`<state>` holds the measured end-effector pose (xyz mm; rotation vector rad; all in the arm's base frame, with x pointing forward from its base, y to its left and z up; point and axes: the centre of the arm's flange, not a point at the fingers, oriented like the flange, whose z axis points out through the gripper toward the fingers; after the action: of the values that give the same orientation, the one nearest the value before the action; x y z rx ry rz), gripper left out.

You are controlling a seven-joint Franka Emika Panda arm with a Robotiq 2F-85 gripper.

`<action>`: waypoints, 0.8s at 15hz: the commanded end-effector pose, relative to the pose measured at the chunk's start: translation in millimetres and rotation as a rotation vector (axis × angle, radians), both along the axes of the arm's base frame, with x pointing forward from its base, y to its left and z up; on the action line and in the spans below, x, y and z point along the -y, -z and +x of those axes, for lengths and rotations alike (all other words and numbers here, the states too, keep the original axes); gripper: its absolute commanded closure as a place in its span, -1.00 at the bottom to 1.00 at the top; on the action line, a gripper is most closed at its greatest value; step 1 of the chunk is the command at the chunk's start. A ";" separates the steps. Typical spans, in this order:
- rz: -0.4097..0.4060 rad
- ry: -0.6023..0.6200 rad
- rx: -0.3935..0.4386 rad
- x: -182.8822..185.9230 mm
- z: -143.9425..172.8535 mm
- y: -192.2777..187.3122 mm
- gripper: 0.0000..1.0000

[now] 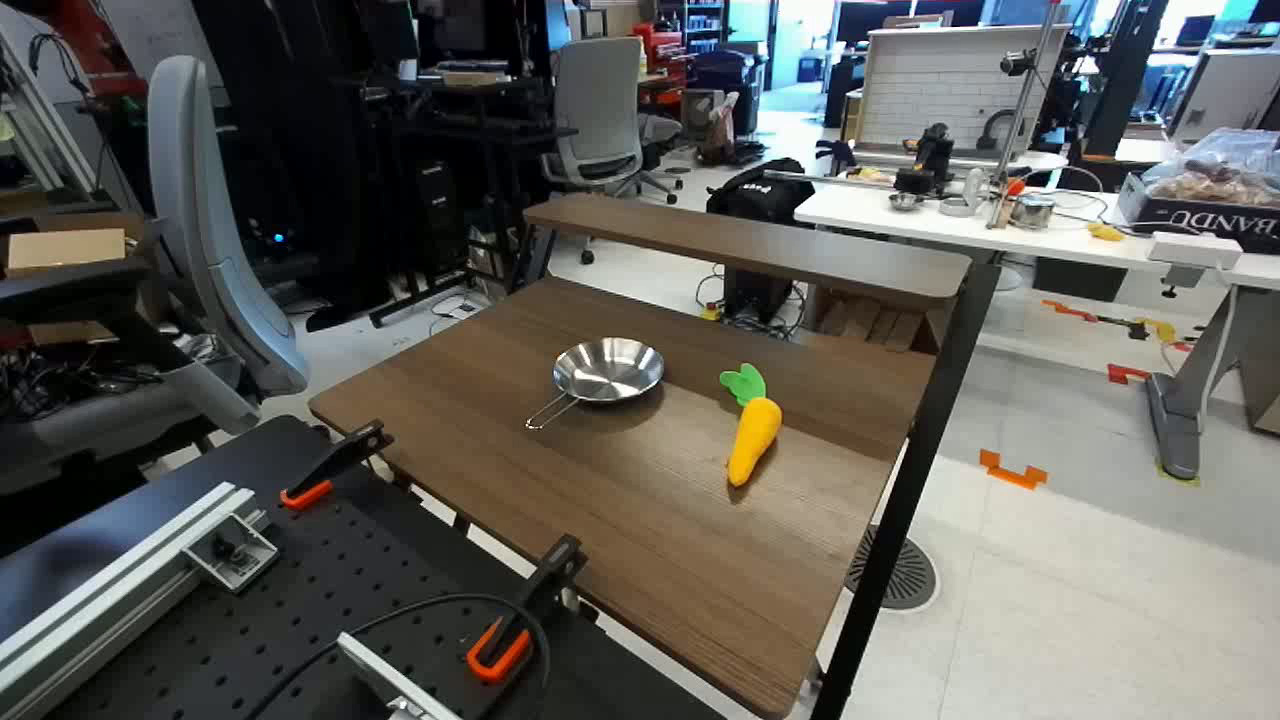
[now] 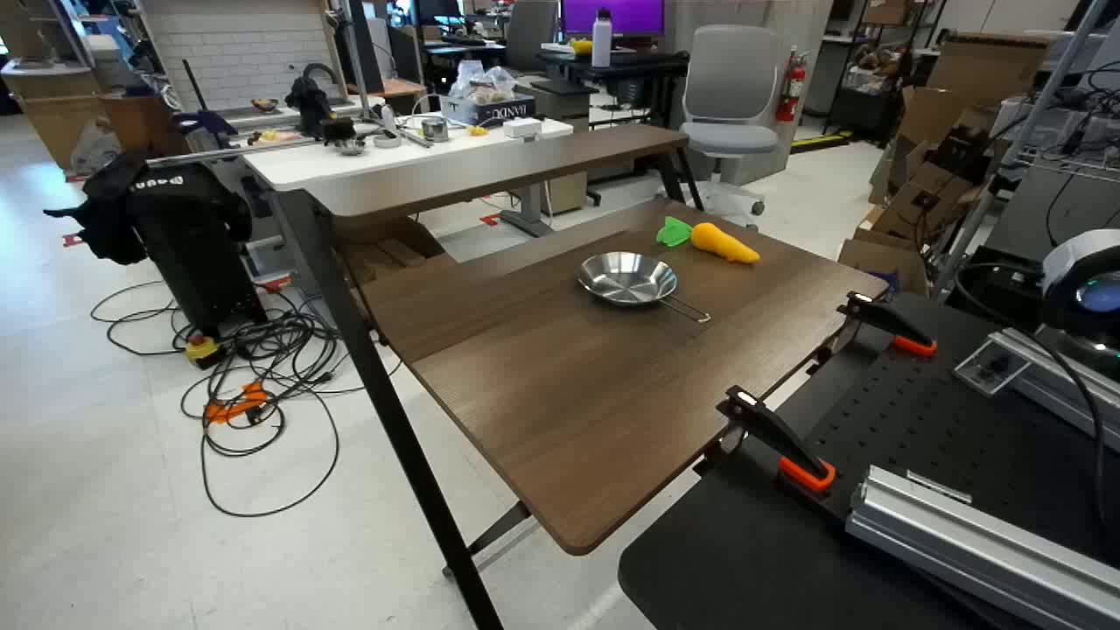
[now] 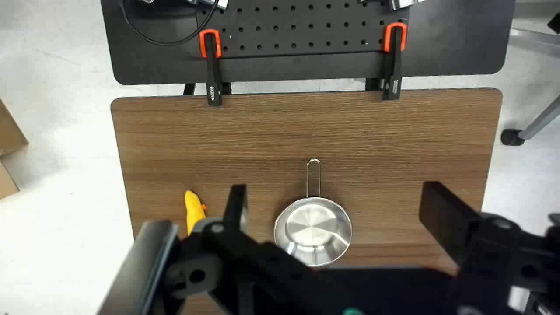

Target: Place the carrot plush toy on the pan

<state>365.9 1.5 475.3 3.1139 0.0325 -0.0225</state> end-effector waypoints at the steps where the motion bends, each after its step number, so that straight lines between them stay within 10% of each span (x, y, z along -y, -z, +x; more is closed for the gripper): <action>1: 0.000 0.000 0.000 0.0 0.0 0.0 -1.00; 12: -0.002 0.002 -0.018 4.8 6.5 13.8 -1.00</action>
<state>365.4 1.5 470.7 3.1137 0.0328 -0.0386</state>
